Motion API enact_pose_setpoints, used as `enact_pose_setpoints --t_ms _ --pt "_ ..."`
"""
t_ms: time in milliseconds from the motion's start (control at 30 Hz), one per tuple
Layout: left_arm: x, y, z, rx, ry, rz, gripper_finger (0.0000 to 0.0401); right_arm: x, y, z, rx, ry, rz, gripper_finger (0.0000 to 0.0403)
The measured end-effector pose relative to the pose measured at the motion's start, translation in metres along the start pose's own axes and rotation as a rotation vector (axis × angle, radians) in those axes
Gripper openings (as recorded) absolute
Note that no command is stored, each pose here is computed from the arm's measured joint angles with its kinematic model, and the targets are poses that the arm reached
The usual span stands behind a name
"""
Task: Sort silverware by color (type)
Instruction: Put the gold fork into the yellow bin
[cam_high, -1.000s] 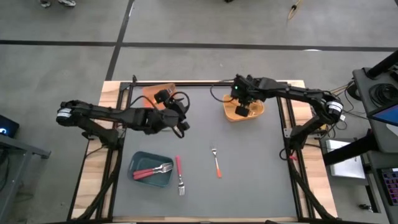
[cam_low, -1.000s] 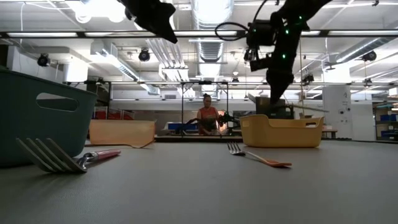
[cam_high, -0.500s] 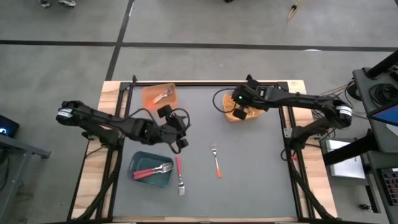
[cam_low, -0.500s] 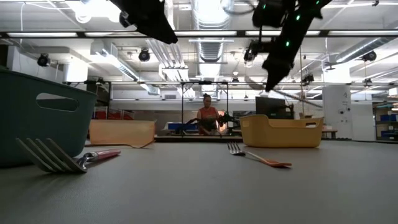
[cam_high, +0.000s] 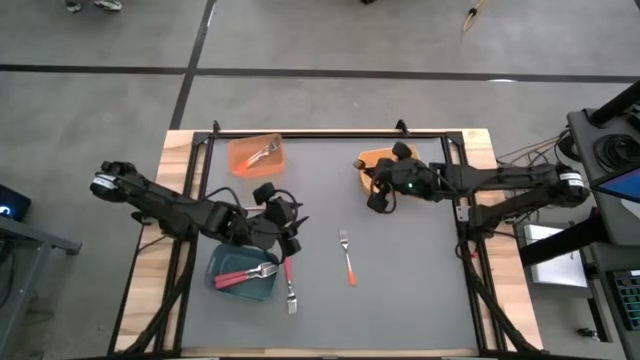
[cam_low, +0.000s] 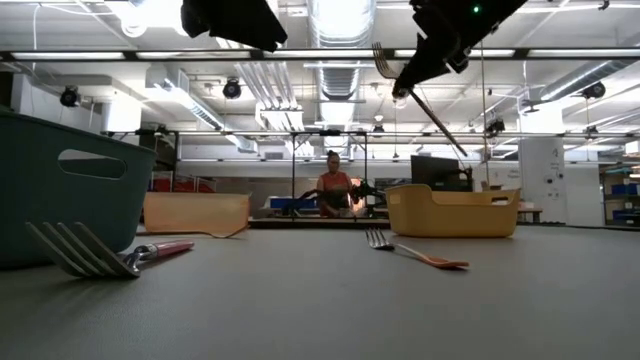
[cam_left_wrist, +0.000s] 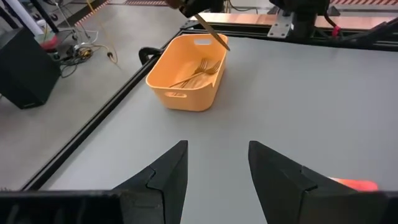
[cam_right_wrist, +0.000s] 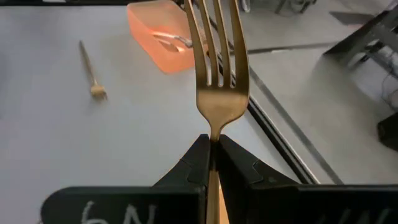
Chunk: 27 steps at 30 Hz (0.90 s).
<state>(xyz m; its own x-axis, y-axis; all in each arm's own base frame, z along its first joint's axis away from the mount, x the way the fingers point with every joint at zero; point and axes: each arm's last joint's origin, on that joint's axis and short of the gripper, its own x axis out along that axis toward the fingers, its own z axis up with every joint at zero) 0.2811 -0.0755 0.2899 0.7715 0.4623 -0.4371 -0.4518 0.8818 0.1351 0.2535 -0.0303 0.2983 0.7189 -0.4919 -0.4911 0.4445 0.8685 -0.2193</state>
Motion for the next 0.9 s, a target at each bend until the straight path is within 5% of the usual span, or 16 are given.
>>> enact_pose_setpoints --t_ms 200,567,900 --pt "0.001 0.0 -0.001 0.013 0.002 0.002 0.015 0.003 0.015 -0.01 0.003 -0.052 -0.003 0.0012" --pt "0.006 0.008 0.0 0.238 -0.002 0.092 0.015 0.013 0.021 -0.027 -0.01 -0.128 -0.041 0.0012" --pt "0.013 -0.005 -0.003 0.163 0.012 -0.068 0.015 -0.001 0.045 -0.027 0.028 -0.156 0.061 0.0012"
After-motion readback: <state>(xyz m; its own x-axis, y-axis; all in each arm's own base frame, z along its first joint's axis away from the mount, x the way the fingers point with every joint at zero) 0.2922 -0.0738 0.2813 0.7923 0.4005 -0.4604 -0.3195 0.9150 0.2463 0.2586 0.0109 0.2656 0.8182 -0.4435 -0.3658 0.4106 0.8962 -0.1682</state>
